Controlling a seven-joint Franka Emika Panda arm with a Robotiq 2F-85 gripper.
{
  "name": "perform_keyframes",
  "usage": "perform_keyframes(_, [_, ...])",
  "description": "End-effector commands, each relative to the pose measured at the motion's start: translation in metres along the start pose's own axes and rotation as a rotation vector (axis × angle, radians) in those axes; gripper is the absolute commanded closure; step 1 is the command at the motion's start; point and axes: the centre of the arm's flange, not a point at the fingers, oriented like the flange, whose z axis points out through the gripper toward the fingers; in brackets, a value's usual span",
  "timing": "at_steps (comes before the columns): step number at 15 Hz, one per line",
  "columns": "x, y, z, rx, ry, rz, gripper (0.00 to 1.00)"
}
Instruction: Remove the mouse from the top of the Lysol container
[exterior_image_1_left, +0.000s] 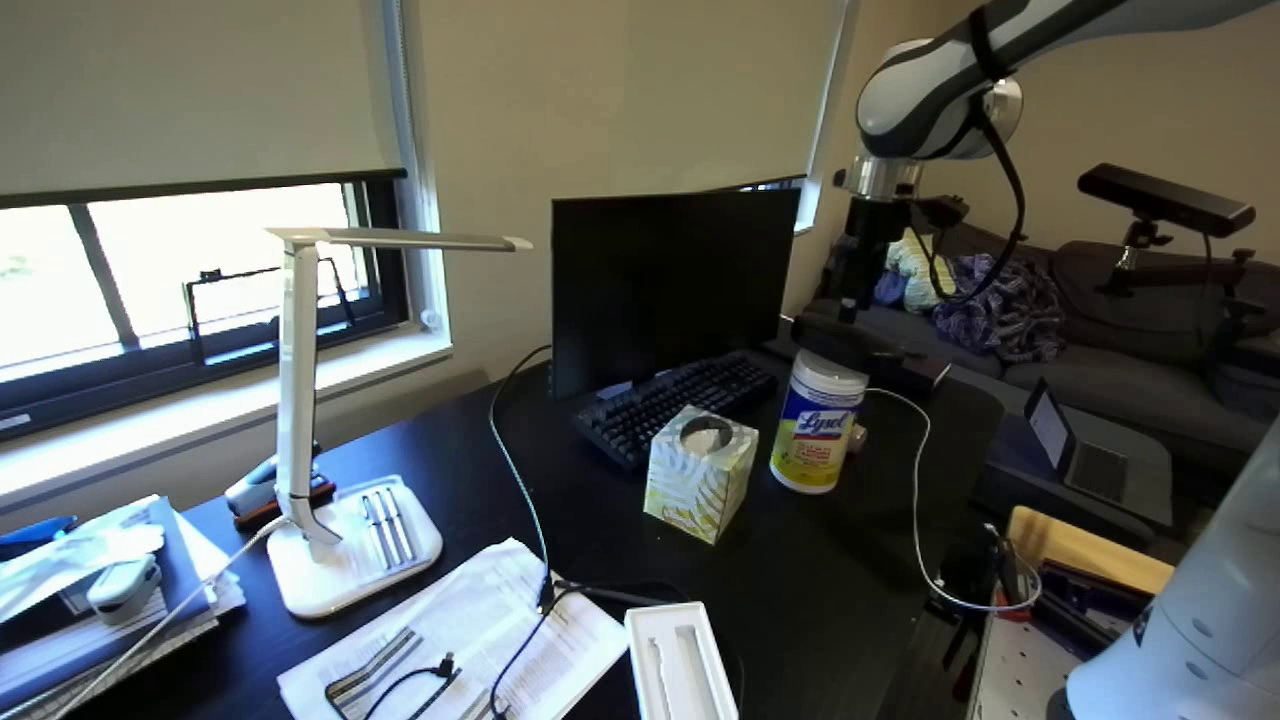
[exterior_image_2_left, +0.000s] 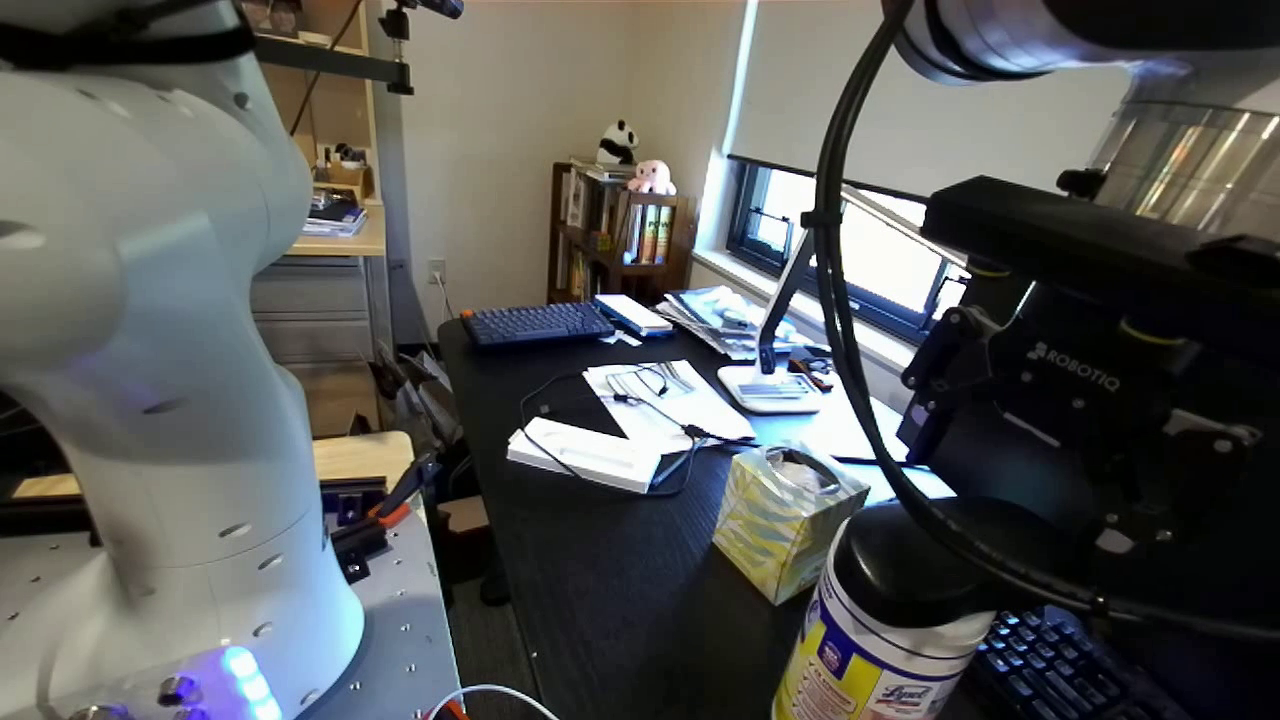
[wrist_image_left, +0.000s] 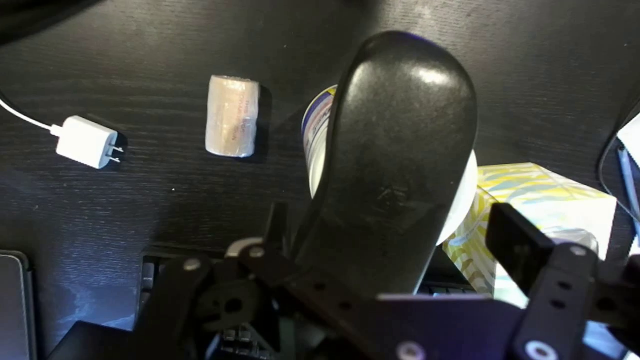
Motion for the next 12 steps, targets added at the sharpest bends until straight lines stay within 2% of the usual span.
perform_keyframes(1, [0.005, -0.009, 0.011, -0.007, 0.002, 0.049, 0.0])
perform_keyframes(12, [0.014, -0.014, 0.031, -0.039, -0.038, 0.103, 0.0])
